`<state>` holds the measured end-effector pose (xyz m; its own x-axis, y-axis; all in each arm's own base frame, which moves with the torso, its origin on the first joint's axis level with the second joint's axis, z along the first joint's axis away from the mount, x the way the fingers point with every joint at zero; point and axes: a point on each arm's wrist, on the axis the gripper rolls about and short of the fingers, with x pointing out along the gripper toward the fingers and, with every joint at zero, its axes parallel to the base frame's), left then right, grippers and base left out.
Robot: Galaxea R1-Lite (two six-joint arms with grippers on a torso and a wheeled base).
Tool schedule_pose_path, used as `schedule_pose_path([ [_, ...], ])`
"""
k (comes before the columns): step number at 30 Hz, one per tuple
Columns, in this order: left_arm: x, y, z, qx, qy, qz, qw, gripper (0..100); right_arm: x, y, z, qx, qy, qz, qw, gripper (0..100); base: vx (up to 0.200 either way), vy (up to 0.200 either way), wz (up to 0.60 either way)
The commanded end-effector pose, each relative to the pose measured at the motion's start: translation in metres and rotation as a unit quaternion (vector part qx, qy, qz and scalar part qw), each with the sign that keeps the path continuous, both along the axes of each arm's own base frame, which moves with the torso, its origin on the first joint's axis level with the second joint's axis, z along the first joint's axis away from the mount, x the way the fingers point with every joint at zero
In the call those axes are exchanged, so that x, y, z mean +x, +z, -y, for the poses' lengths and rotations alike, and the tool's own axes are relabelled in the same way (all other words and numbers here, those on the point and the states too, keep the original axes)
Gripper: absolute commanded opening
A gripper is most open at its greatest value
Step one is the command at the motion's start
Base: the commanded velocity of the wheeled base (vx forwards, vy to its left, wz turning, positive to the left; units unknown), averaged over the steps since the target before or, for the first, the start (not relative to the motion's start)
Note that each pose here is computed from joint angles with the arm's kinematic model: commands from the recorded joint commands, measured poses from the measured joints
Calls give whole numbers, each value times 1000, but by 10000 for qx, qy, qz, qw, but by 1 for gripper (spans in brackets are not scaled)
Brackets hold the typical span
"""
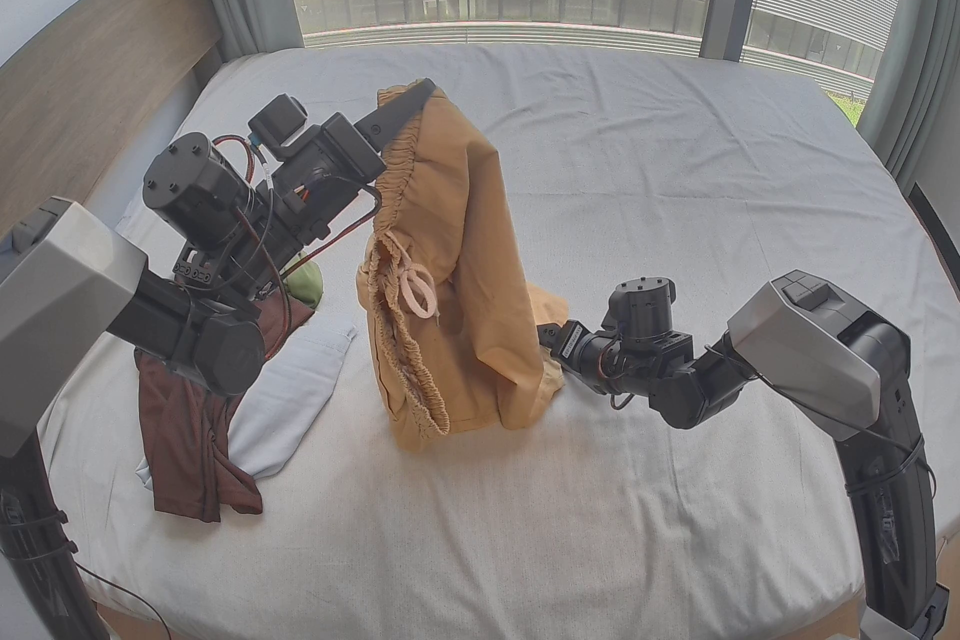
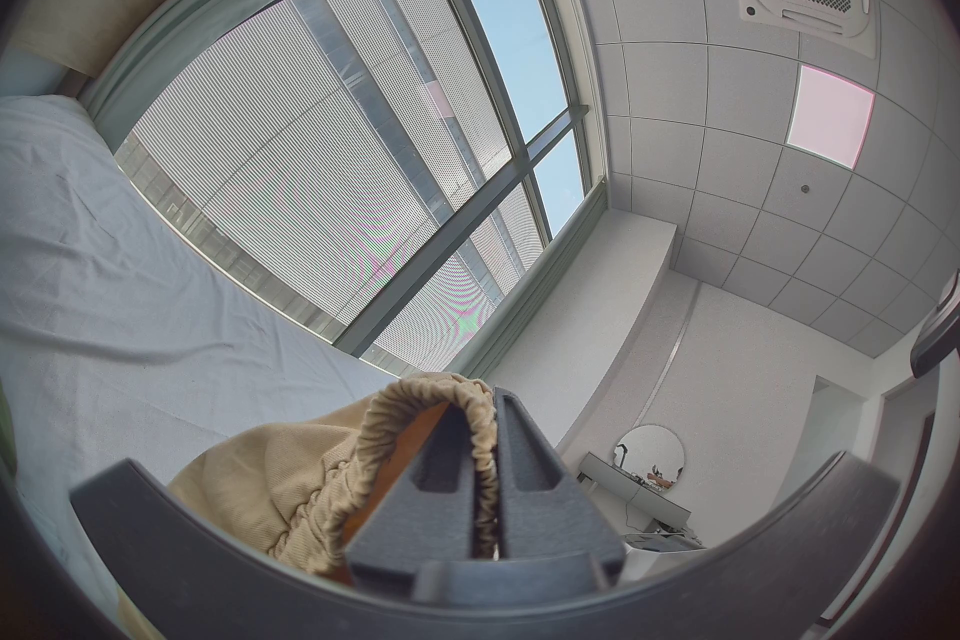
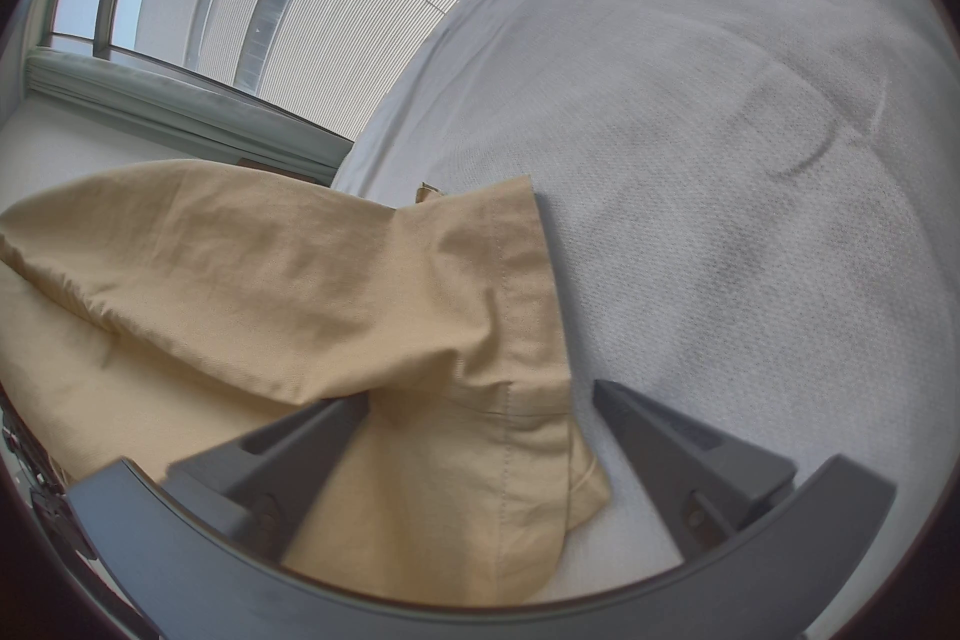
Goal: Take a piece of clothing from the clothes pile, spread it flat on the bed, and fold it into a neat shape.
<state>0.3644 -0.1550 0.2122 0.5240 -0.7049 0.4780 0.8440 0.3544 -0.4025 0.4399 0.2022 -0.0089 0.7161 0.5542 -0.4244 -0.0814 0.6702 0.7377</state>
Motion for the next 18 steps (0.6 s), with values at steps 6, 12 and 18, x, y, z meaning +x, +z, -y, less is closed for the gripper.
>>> schedule_pose_path([
  [6, 0, -1, 0, -1, -1, -6, 10000, 0, -4, 5, 0, 6, 23, 162, 9999, 0, 0, 0, 0],
  [12, 0, -1, 0, -5, 5, -8, 10000, 0, -9, 14, 7, -82, 44, 285, 9996, 0, 0, 0, 0],
  [18, 0, -2, 1, 6, -10, -36, 10000, 0, -19, 23, 23, -133, -24, 450, 9989, 0, 0, 0, 0],
])
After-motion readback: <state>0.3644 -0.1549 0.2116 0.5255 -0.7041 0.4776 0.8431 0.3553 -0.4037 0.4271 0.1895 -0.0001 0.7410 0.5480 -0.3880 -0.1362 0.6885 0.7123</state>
